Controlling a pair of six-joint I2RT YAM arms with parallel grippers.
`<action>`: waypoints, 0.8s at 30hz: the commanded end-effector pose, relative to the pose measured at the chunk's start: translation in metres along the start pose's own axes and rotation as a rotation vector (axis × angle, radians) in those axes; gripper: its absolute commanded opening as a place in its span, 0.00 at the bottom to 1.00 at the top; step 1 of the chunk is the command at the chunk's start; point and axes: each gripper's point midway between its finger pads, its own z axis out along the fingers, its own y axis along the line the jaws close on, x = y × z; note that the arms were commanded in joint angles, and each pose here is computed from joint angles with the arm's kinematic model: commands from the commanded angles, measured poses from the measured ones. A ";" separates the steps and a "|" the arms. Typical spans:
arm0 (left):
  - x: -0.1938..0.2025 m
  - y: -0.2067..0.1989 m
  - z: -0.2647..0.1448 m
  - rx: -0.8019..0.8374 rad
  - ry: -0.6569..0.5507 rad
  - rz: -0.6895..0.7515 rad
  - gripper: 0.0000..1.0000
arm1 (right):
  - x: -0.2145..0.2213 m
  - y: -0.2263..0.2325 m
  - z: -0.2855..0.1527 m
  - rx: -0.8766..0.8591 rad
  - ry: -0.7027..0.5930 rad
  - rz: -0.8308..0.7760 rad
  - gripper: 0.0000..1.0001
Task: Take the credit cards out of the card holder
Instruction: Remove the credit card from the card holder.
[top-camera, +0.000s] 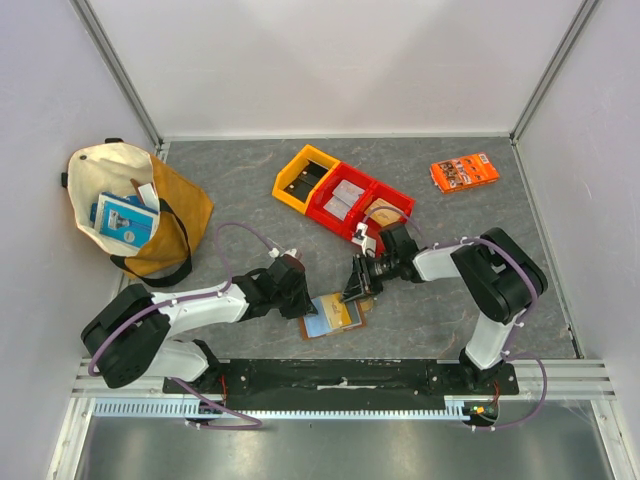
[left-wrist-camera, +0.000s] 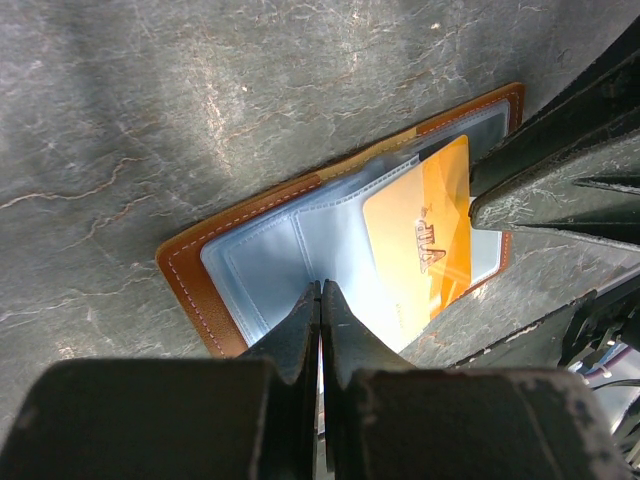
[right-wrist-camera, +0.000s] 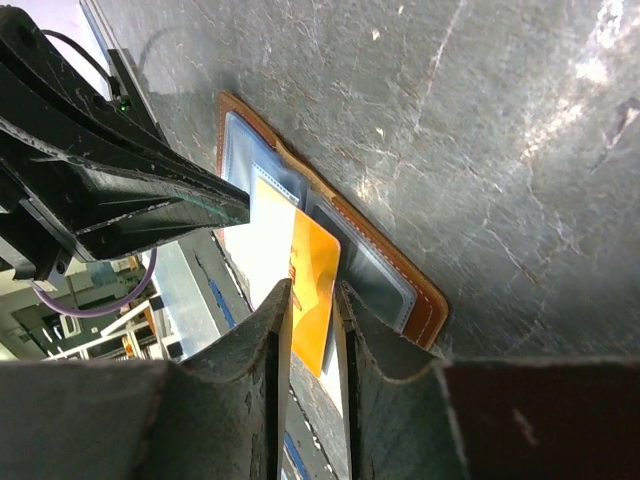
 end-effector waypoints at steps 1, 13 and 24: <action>0.010 0.026 0.003 -0.099 0.029 0.019 0.02 | 0.001 -0.011 0.008 0.043 0.019 -0.019 0.31; -0.010 -0.001 -0.032 -0.015 -0.048 0.032 0.14 | 0.002 -0.008 0.008 0.062 0.016 -0.042 0.25; -0.015 -0.021 -0.038 0.060 -0.058 0.055 0.30 | 0.000 0.008 0.017 0.021 0.010 -0.053 0.22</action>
